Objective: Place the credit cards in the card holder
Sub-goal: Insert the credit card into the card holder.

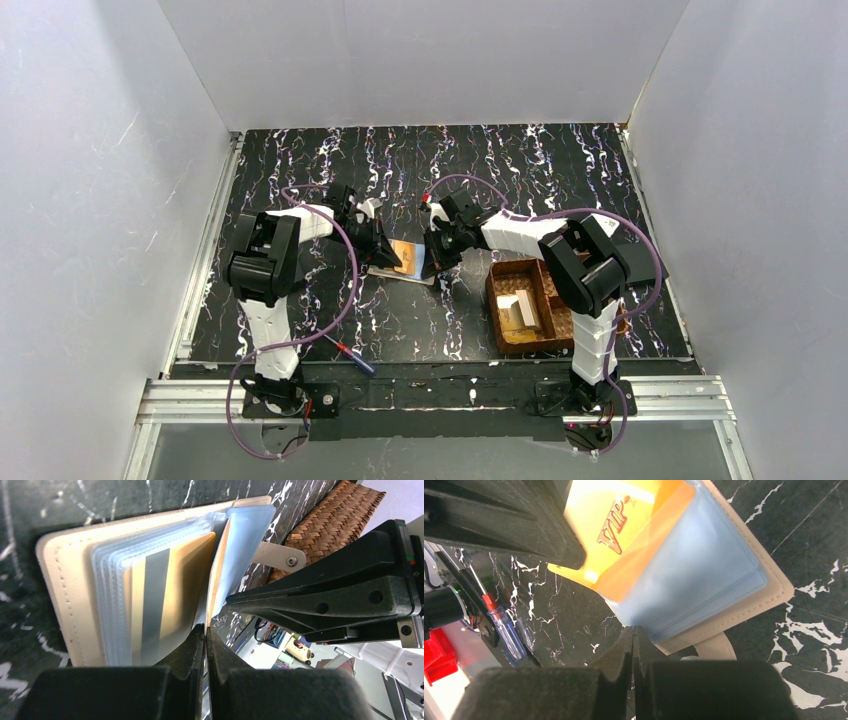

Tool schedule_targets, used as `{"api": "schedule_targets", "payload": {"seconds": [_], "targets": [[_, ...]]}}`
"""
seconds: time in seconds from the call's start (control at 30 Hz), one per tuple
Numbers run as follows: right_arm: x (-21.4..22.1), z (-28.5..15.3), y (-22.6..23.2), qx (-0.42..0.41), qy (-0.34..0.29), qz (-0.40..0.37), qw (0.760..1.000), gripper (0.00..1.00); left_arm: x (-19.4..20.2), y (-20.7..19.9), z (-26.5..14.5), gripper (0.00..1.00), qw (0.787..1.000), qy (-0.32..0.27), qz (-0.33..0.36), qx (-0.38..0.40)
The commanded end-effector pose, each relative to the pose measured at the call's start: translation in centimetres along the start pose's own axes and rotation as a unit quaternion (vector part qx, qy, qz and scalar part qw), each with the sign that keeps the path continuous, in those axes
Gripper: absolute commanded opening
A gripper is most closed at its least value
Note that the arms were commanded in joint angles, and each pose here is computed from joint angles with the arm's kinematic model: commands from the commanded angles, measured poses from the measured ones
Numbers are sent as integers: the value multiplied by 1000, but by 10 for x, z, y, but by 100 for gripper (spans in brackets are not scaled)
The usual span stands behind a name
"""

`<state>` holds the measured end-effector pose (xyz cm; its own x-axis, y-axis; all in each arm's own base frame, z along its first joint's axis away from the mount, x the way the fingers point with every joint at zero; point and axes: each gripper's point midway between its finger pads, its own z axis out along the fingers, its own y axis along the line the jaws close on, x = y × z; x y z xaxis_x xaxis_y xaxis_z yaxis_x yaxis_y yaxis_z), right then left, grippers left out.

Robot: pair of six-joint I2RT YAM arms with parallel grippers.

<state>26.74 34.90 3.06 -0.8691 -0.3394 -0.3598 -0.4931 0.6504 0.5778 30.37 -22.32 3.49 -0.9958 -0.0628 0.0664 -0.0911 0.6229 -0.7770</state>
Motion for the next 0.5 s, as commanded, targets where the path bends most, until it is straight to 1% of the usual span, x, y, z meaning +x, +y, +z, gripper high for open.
{"api": "schedule_targets", "payload": {"seconds": [0.0,0.07,0.1,0.17,0.33,0.4,0.47], "targets": [[4,7,-14,30,9,1,1000,5,5,-2,9,0,1000,12,-3,9],[3,2,-16,39,8,3,999,7,4,2,7,0,1000,10,5,-11],[2,-2,-17,46,7,3,999,8,5,3,5,3,1000,11,8,-19],[-3,-12,-18,60,-1,1,998,9,8,6,1,11,999,15,15,-38],[-18,-31,-20,87,-16,-10,996,16,6,7,-13,39,996,2,39,-77],[-24,-34,-23,95,-22,-7,995,20,3,0,-17,47,996,-7,45,-77],[-29,-36,-25,96,-30,0,995,24,-1,-5,-22,53,995,-21,53,-83]]}}
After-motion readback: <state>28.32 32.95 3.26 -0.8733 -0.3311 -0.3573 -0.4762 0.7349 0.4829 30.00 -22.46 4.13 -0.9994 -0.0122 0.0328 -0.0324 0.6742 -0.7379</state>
